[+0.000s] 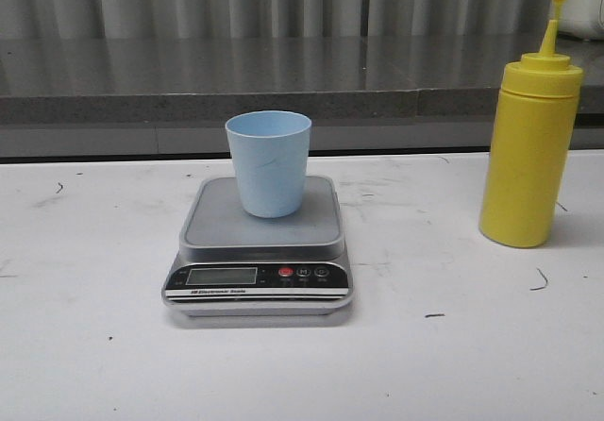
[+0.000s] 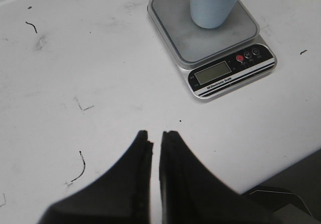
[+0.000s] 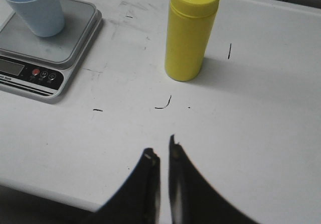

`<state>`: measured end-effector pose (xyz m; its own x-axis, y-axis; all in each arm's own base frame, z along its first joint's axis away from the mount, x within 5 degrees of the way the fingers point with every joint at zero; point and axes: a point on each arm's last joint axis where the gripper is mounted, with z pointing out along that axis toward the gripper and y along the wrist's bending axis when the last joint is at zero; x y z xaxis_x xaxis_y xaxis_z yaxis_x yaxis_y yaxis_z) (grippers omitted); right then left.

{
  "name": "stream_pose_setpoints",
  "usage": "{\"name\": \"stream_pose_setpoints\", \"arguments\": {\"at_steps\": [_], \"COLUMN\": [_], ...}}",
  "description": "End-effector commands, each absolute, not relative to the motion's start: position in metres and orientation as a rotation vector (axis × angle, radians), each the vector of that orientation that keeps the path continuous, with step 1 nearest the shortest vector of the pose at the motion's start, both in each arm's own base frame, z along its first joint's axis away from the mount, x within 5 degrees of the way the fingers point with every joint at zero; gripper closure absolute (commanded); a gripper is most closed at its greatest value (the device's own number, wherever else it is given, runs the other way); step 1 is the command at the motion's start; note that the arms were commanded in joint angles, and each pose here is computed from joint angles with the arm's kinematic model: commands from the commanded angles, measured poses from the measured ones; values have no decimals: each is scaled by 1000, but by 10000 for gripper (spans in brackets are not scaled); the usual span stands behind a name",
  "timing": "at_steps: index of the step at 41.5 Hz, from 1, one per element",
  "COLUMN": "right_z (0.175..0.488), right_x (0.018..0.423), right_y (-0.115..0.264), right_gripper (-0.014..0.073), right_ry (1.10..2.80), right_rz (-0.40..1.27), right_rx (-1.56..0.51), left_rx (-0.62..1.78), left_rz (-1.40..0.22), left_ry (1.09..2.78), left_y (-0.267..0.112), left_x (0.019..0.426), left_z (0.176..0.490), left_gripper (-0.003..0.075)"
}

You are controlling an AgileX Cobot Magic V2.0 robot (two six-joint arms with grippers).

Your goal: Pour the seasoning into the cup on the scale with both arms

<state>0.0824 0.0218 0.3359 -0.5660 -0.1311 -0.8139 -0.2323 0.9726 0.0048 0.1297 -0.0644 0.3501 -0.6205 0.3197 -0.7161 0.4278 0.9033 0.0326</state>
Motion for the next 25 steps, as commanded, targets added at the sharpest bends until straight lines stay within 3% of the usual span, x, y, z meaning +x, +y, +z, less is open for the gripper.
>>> {"name": "stream_pose_setpoints", "arguments": {"at_steps": [1,25], "right_z": [350,350], "right_x": [85,84], "right_y": [23,23], "right_gripper": [715,717], "right_ry": [2087,2095], "right_rz": [150,148], "right_rx": [-258,-259], "left_rx": [507,510], "left_rz": [-221,-229], "left_ry": [2206,2195], "left_y": [-68,-67], "left_x": [133,130], "left_z": [362,360], "left_gripper": [740,740]}}
